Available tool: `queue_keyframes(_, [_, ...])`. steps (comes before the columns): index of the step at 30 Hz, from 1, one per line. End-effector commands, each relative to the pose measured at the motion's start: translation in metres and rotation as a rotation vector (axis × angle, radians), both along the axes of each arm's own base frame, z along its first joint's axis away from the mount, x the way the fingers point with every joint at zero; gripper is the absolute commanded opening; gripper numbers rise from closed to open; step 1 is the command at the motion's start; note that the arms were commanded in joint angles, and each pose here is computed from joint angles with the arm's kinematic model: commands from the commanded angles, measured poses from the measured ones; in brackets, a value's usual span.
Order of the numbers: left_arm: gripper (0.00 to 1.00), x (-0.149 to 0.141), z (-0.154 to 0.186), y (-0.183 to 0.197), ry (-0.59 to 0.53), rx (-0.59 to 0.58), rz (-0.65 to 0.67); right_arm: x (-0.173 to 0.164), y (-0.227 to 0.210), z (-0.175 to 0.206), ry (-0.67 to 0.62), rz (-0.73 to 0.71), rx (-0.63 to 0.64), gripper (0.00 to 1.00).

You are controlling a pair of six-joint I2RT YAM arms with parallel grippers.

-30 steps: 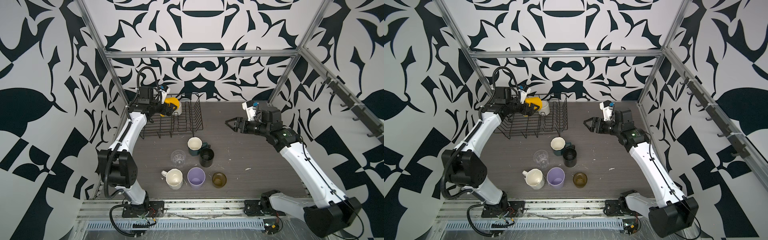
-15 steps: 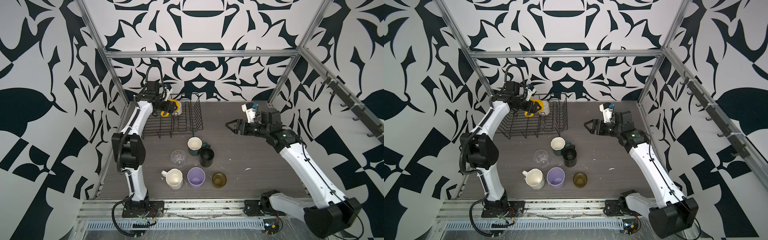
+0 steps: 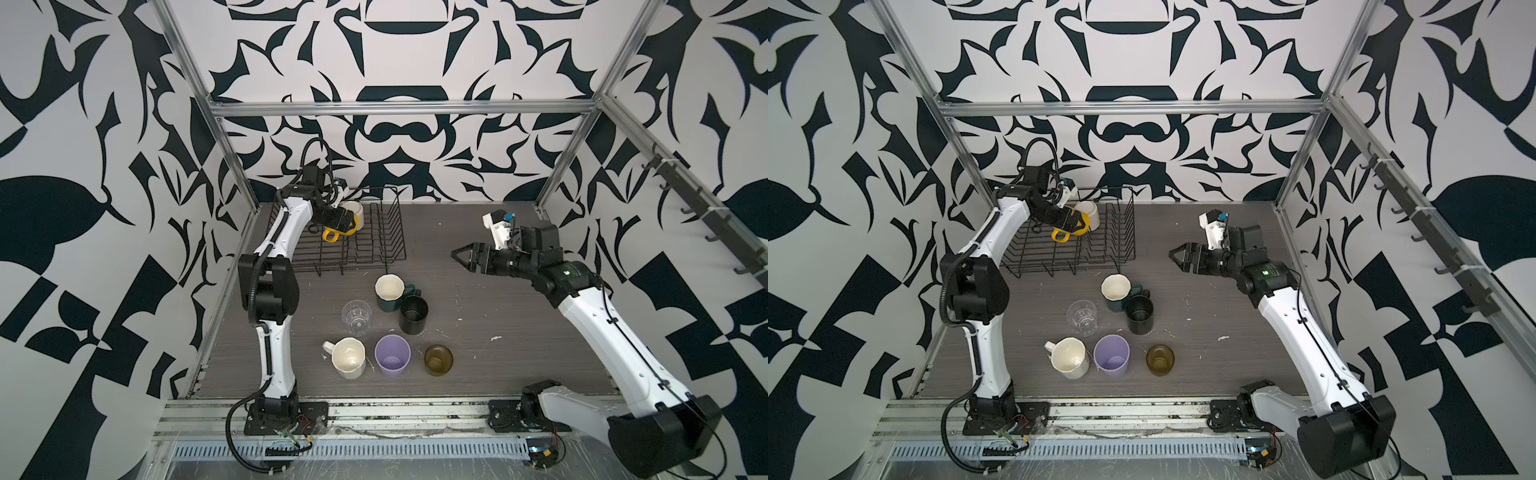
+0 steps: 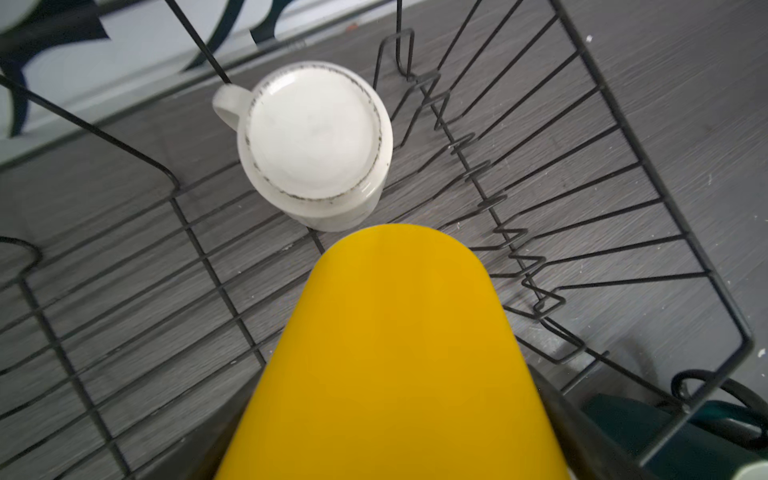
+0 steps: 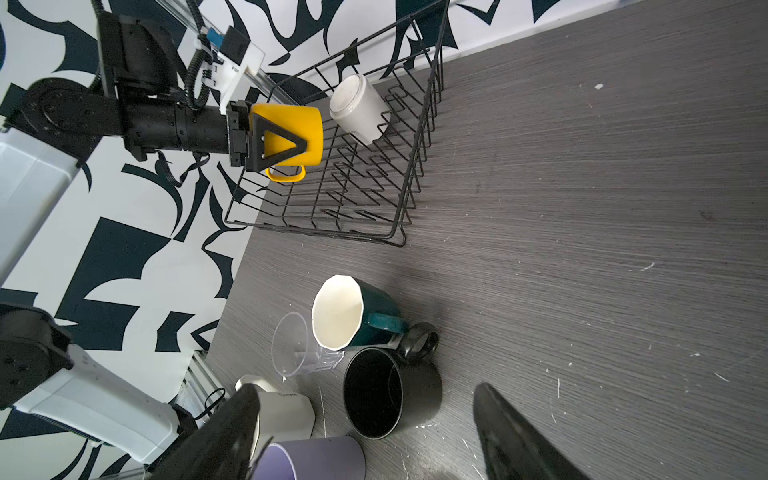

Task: Load cups into a dish rack
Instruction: Place the cup upside down at the dish rack.

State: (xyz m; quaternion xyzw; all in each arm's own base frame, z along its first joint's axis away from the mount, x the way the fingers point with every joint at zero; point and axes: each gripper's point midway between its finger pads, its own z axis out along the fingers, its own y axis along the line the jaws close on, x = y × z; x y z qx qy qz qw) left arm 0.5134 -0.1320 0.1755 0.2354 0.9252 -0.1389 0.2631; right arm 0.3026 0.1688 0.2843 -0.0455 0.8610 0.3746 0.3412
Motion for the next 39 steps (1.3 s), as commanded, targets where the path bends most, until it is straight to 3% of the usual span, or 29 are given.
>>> queue_keyframes(1, [0.00, 0.000, 0.008, -0.003, 0.007, -0.010, -0.019, -0.002, 0.000, 0.012, -0.049, 0.010, 0.016, 0.83])
queue_keyframes(14, [0.00, 0.005, -0.020, -0.008, 0.084, -0.009, -0.018, -0.001, 0.002, 0.004, -0.027, 0.012, 0.024, 0.83])
queue_keyframes(24, [0.00, 0.005, -0.044, -0.018, 0.128, 0.062, -0.032, 0.000, 0.004, -0.002, -0.008, 0.015, 0.036, 0.82])
queue_keyframes(32, [0.08, 0.003, -0.055, -0.019, 0.149, 0.109, -0.035, 0.001, 0.004, -0.006, -0.001, 0.015, 0.041, 0.82])
queue_keyframes(39, [0.21, 0.000, -0.071, -0.019, 0.190, 0.153, -0.037, 0.000, 0.005, -0.007, 0.004, 0.016, 0.048, 0.82])
